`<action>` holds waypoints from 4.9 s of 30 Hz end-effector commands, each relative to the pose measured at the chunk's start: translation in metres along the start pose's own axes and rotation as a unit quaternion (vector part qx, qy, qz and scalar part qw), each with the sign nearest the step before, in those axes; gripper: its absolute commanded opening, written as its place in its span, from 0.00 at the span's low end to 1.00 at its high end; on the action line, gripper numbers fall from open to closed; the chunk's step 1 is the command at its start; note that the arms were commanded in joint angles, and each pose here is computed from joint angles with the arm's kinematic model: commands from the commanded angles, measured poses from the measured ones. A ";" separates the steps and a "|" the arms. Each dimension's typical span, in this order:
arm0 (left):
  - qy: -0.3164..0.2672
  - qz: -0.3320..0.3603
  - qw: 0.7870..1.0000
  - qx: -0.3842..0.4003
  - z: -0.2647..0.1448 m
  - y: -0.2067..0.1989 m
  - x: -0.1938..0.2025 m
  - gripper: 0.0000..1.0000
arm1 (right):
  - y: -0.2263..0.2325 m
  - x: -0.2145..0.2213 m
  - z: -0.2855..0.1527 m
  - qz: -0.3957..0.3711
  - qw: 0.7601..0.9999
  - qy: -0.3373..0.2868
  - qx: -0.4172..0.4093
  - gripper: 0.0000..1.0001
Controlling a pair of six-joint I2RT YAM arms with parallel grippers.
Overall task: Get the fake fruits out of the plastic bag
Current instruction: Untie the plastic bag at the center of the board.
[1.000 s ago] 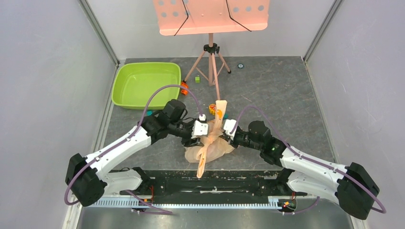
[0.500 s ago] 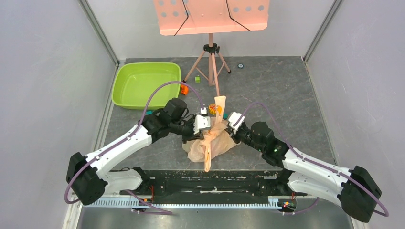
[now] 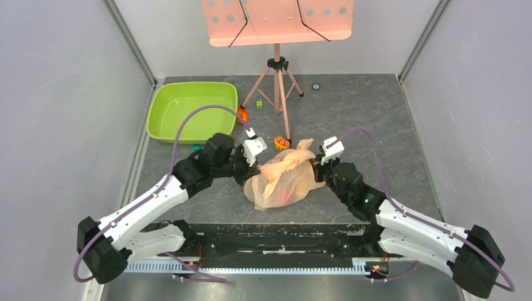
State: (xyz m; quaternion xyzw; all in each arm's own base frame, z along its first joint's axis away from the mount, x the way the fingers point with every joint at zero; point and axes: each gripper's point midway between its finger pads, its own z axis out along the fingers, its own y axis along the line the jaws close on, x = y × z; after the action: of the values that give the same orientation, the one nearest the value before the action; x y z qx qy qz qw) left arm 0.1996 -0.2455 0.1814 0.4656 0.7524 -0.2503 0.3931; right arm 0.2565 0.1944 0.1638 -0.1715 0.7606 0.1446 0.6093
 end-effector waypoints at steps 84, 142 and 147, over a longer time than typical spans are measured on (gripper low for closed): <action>-0.104 -0.164 0.959 -0.207 -0.042 0.049 -0.006 0.02 | 0.010 -0.098 0.006 -0.002 1.000 -0.021 -0.022 0.00; -0.050 0.149 0.987 -0.046 -0.003 -0.019 -0.071 0.57 | 0.037 -0.073 -0.019 0.015 0.991 -0.024 -0.128 0.00; -0.080 0.161 0.982 -0.062 -0.012 -0.015 -0.084 0.60 | 0.037 -0.072 -0.019 0.014 0.991 -0.023 -0.130 0.00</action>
State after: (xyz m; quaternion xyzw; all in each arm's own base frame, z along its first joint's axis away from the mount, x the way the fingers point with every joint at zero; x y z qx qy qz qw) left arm 0.1929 -0.2865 0.2232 0.5387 0.6817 -0.1923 0.4562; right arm 0.2390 0.2245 0.2214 -0.2313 0.7382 0.2462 0.5839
